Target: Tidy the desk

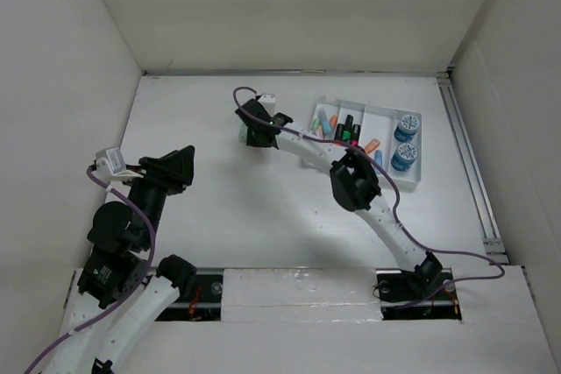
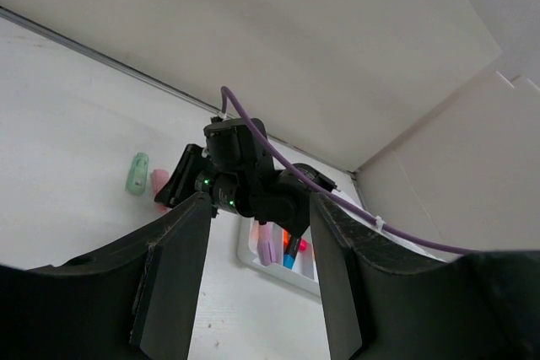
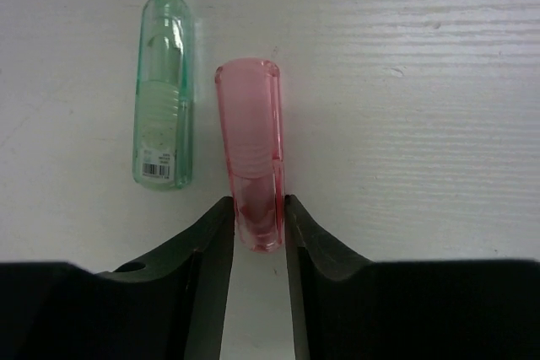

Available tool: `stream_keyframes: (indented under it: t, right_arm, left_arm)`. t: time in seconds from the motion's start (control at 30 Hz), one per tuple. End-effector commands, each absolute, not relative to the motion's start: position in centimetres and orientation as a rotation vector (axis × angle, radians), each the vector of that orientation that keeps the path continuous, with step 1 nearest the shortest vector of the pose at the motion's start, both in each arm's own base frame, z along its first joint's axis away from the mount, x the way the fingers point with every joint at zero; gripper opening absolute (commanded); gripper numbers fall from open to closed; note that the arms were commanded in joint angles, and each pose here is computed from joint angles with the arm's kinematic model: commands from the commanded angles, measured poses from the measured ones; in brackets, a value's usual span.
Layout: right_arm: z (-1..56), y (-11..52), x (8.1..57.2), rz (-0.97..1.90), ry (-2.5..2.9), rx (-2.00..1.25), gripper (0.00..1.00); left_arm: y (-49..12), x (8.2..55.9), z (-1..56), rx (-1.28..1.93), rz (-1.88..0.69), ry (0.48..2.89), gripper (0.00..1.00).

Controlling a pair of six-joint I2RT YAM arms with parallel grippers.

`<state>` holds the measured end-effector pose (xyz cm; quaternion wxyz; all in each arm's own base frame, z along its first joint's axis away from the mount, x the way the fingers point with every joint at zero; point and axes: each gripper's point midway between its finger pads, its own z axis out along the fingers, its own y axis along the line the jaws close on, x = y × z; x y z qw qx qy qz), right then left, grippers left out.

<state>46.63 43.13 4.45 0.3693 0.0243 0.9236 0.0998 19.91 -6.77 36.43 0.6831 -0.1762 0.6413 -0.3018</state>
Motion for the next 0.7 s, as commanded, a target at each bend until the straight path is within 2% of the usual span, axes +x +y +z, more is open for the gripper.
stream_keyframes:
  t: [0.0, 0.03, 0.1, 0.23, 0.3, 0.47, 0.57, 0.63, 0.67]
  right_arm:
    - [3.5, 41.7, 46.2, 0.174, 2.407, 0.054, 0.33]
    - [4.4, 41.5, 46.2, 0.176, 2.393, 0.061, 0.29]
    - [3.5, 40.1, 45.8, 0.108, 2.396, 0.057, 0.29]
    - [3.4, 38.4, 45.2, 0.03, 2.395, 0.051, 0.4]
    - [3.4, 38.4, 44.7, 0.028, 2.388, 0.04, 0.41]
    - [3.5, 38.2, 44.8, 0.02, 2.375, 0.053, 0.2]
    - [3.8, 38.4, 43.7, 0.069, 2.37, 0.06, 0.15]
    - [7.4, 39.1, 43.7, 0.195, 2.312, 0.115, 0.13]
    - [6.6, 38.1, 42.7, 0.189, 2.325, 0.122, 0.13]
  left_arm:
    - [-6.6, 19.5, 38.0, -0.382, -0.696, 1.384, 0.46]
    - [-6.6, 19.5, 38.0, -0.382, -0.696, 1.384, 0.46]
    - [-6.6, 19.5, 38.0, -0.383, -0.696, 1.383, 0.46]
    - [-6.6, 19.4, 38.1, -0.381, -0.7, 1.382, 0.46]
    - [-6.6, 19.4, 38.1, -0.381, -0.7, 1.382, 0.46]
    - [-6.7, 19.5, 38.0, -0.38, -0.697, 1.387, 0.46]
    - [-6.7, 19.5, 38.0, -0.38, -0.7, 1.385, 0.46]
    - [-6.7, 19.4, 38.1, -0.38, -0.701, 1.382, 0.46]
    - [-6.7, 19.5, 38.0, -0.379, -0.701, 1.386, 0.46]
